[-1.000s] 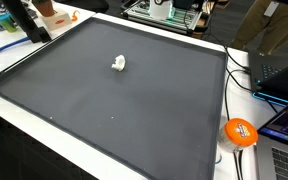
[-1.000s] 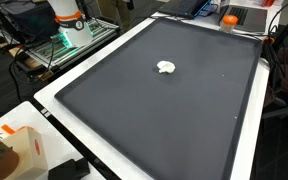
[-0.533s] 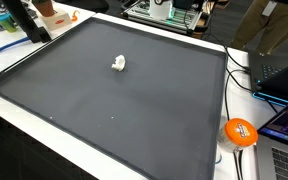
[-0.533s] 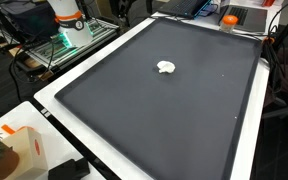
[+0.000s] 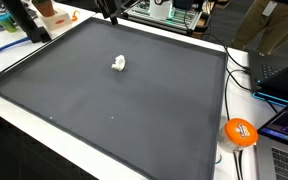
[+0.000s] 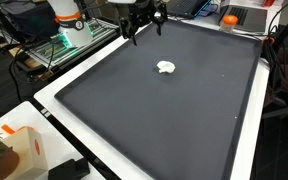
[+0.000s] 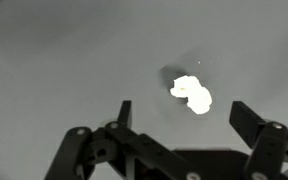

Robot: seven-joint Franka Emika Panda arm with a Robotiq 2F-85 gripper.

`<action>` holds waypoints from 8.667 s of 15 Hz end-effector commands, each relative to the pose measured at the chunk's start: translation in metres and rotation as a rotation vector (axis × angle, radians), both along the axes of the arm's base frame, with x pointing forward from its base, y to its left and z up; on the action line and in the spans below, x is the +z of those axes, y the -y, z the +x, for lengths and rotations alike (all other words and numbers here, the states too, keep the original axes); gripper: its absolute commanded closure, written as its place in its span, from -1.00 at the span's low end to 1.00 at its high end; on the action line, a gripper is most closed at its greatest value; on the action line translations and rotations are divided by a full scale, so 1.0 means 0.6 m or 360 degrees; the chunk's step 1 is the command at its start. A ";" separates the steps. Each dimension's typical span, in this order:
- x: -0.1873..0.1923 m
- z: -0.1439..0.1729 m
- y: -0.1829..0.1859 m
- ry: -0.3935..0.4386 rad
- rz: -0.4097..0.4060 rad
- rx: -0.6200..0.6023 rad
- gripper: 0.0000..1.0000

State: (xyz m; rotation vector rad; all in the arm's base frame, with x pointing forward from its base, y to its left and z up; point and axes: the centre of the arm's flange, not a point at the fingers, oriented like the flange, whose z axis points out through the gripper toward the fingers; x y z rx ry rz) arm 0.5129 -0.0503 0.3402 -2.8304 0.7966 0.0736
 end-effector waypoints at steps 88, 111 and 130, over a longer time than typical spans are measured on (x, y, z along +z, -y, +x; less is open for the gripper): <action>-0.202 0.126 -0.078 -0.0613 -0.0369 0.0439 -1.00; -0.237 0.133 -0.094 -0.0754 -0.0664 0.0520 -1.00; -0.210 0.127 -0.138 -0.0989 -0.0404 0.0606 -1.00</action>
